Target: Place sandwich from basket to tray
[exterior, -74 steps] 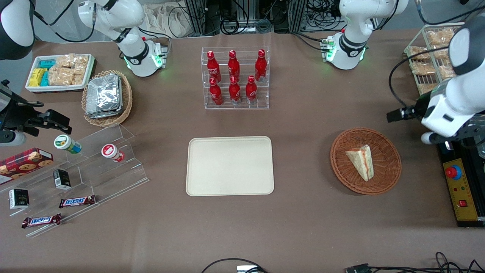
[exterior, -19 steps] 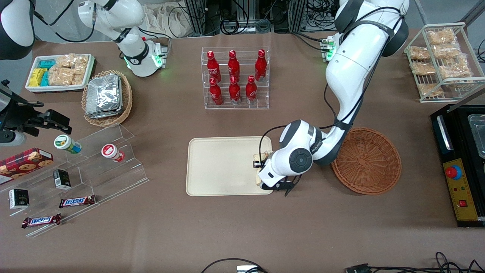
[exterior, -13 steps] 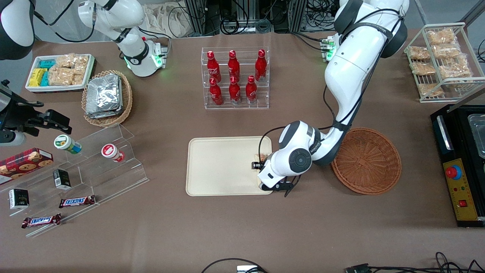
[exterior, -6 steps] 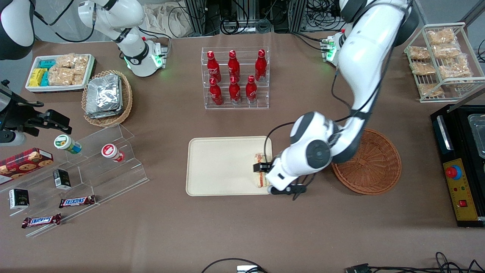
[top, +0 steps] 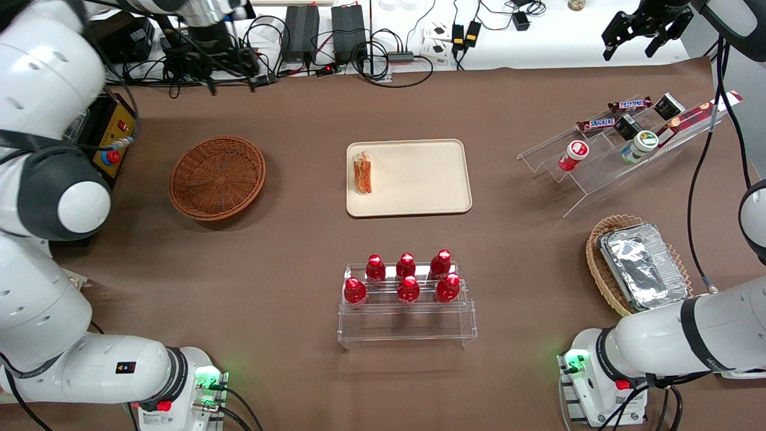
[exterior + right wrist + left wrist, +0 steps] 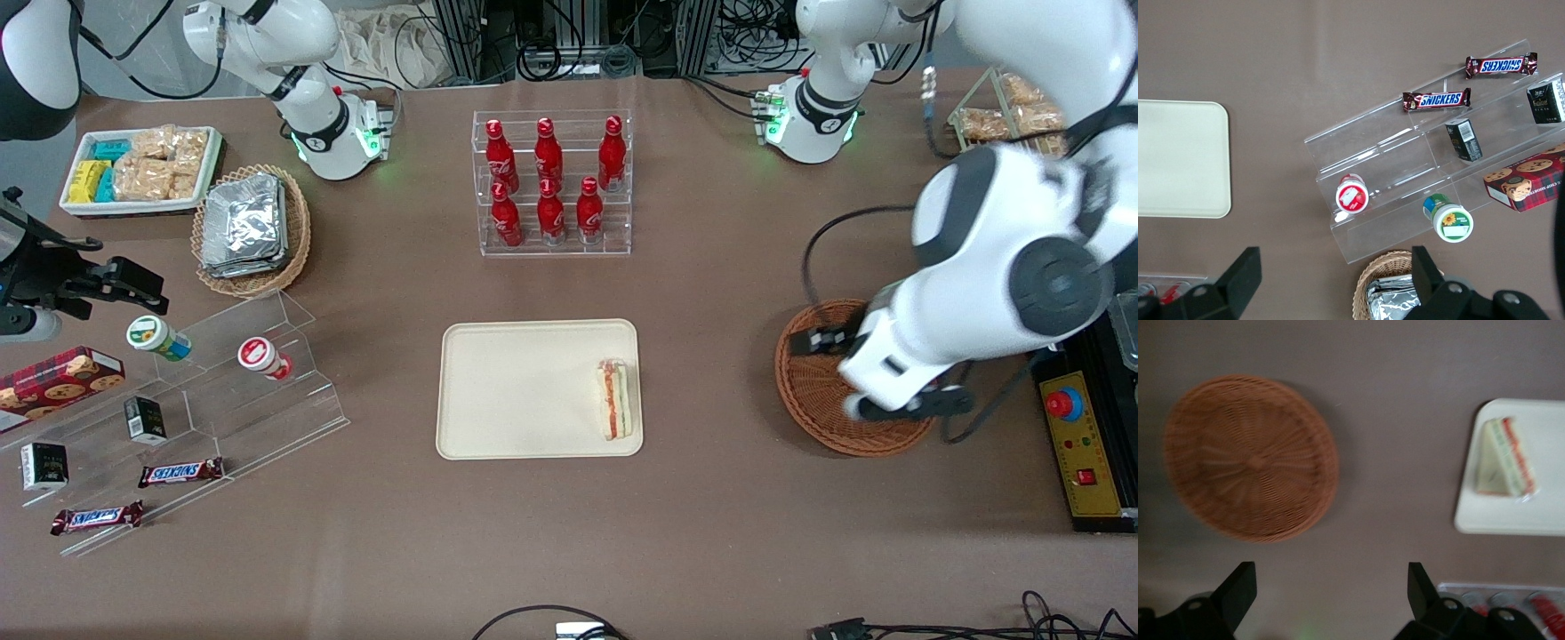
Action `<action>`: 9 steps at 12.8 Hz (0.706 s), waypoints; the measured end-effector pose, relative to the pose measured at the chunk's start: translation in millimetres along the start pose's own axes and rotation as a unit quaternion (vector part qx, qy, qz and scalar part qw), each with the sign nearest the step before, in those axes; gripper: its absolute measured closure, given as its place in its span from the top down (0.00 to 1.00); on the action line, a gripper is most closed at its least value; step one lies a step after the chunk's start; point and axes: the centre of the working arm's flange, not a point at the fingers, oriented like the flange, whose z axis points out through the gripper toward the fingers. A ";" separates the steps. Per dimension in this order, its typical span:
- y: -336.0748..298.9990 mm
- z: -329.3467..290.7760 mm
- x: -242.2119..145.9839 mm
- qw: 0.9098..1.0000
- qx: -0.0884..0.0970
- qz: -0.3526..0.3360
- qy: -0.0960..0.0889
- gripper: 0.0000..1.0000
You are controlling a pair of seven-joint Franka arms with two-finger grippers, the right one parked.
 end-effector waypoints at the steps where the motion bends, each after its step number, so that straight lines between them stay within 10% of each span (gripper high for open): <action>1: -20.9 -15.9 -14.4 1.000 0.010 0.007 -0.009 1.00; 9: -98.1 -17.0 -77.7 0.999 0.027 0.002 -0.023 1.00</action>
